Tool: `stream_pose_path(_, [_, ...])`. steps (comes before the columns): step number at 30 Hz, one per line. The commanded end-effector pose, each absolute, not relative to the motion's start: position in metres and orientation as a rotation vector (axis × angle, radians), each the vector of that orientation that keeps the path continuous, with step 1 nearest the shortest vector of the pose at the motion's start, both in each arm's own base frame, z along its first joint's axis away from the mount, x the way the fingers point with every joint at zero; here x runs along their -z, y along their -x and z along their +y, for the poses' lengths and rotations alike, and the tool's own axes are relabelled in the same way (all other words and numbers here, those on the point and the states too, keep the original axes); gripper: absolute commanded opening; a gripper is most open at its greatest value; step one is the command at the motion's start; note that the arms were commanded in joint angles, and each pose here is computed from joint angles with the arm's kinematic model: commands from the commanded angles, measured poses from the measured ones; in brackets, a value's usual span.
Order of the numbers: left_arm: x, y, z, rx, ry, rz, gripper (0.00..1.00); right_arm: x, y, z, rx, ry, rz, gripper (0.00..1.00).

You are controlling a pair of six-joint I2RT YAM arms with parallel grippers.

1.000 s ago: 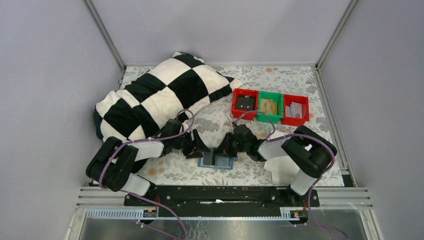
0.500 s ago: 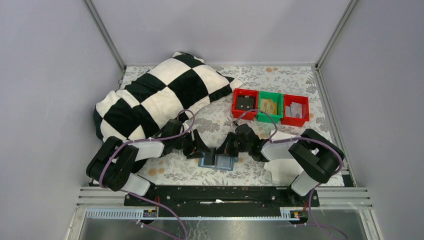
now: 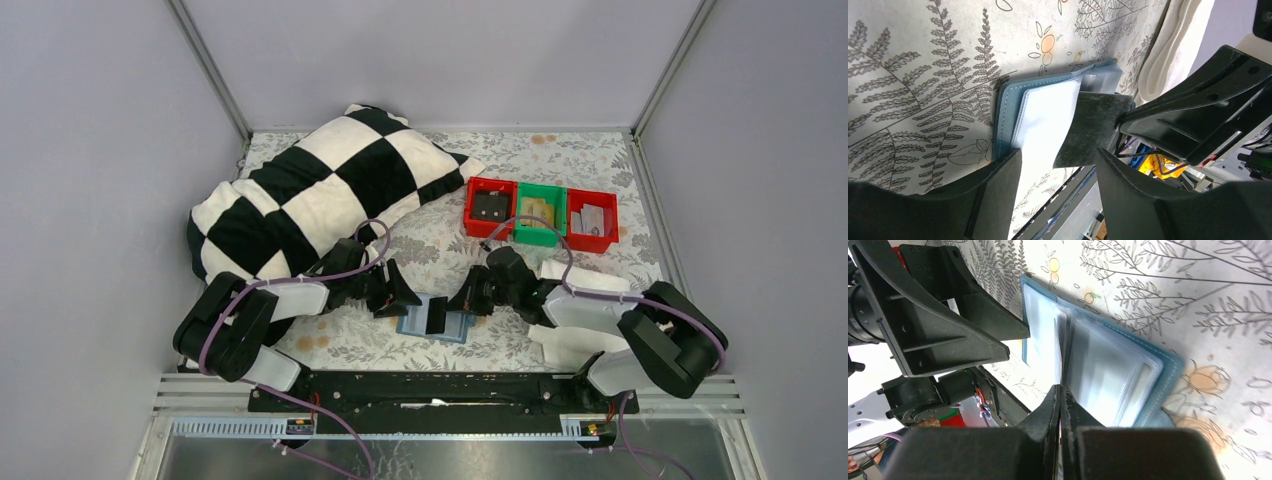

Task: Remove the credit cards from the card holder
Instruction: Remove the credit card from the card holder, then place the credit card in the storage box.

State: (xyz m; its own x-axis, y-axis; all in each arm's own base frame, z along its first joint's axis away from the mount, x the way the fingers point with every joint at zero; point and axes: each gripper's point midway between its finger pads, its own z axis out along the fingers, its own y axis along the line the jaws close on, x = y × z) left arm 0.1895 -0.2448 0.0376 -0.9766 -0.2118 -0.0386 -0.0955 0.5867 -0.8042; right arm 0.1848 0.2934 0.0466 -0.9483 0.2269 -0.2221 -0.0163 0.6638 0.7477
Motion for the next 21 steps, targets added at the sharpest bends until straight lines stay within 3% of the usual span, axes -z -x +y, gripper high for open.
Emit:
stream_pose_path(1, [-0.011, -0.184, -0.228, 1.157, 0.299, 2.76, 0.62, -0.061, -0.185, 0.28, -1.152, -0.13, 2.55, 0.0])
stream_pose_path(14, [-0.089, -0.208, -0.233, 1.163, 0.159, 2.603, 0.67, -0.137, -0.22, 0.252, -0.996, -0.091, 2.44, 0.0])
stream_pose_path(21, [-0.143, -0.226, -0.226, 1.106, 0.099, 2.495, 0.69, -0.184, -0.268, 0.211, -0.728, -0.133, 2.39, 0.0])
